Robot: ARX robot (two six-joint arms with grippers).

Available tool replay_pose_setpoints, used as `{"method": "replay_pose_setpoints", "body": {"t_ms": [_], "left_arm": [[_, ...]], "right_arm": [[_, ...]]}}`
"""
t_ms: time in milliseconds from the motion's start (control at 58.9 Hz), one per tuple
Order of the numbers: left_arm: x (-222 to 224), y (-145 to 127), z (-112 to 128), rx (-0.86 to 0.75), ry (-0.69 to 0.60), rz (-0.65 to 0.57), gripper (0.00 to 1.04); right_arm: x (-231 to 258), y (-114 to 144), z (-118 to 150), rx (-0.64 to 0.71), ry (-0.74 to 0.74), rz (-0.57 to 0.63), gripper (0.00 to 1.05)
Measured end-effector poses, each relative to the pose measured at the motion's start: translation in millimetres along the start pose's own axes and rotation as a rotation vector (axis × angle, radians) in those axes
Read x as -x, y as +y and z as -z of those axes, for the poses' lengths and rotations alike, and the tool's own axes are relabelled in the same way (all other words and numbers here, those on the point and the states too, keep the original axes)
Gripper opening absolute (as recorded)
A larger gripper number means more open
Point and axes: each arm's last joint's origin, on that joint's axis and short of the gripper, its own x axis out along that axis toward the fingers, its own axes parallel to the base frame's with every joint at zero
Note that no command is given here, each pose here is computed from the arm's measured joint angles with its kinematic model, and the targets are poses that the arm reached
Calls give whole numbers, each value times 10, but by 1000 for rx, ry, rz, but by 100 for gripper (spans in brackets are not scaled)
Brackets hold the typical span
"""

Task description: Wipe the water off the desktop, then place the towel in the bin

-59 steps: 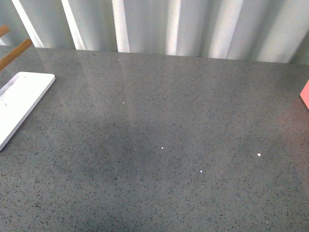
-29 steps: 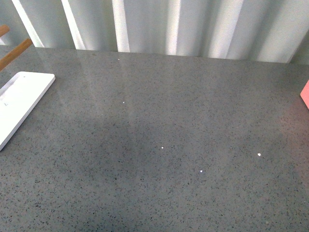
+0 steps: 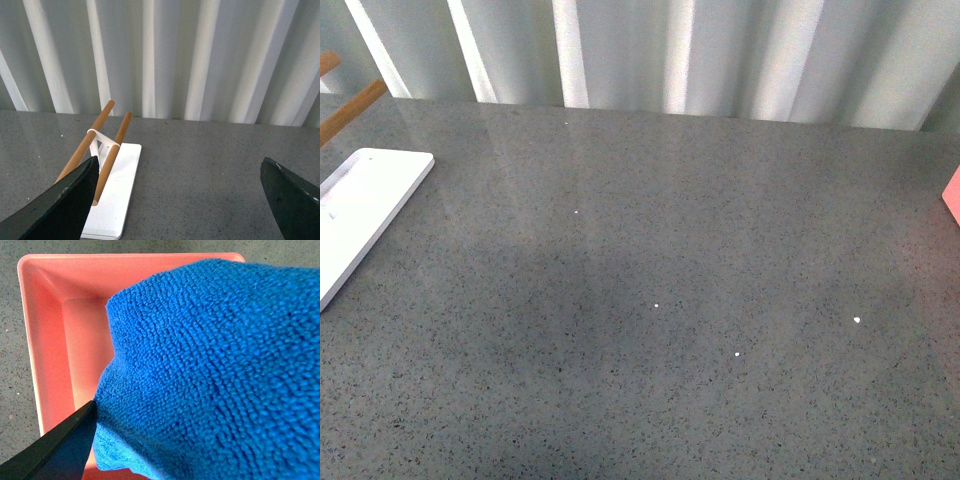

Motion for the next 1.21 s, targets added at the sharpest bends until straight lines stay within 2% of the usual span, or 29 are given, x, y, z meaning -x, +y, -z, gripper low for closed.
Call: {"method": "replay_pose_setpoints", "body": {"t_ms": [560, 645, 730, 1205], "left_arm": [[0, 0, 0, 0, 0, 0, 98], [0, 0, 0, 0, 0, 0, 98], [0, 0, 0, 0, 0, 0, 98], [0, 0, 0, 0, 0, 0, 98]], "right_arm": [[0, 1, 1, -3, 1, -1, 98], [12, 13, 34, -51, 137, -38, 98], [-3, 39, 76, -61, 190, -48, 98], [-18, 61, 70, -66, 181, -48, 98]]}}
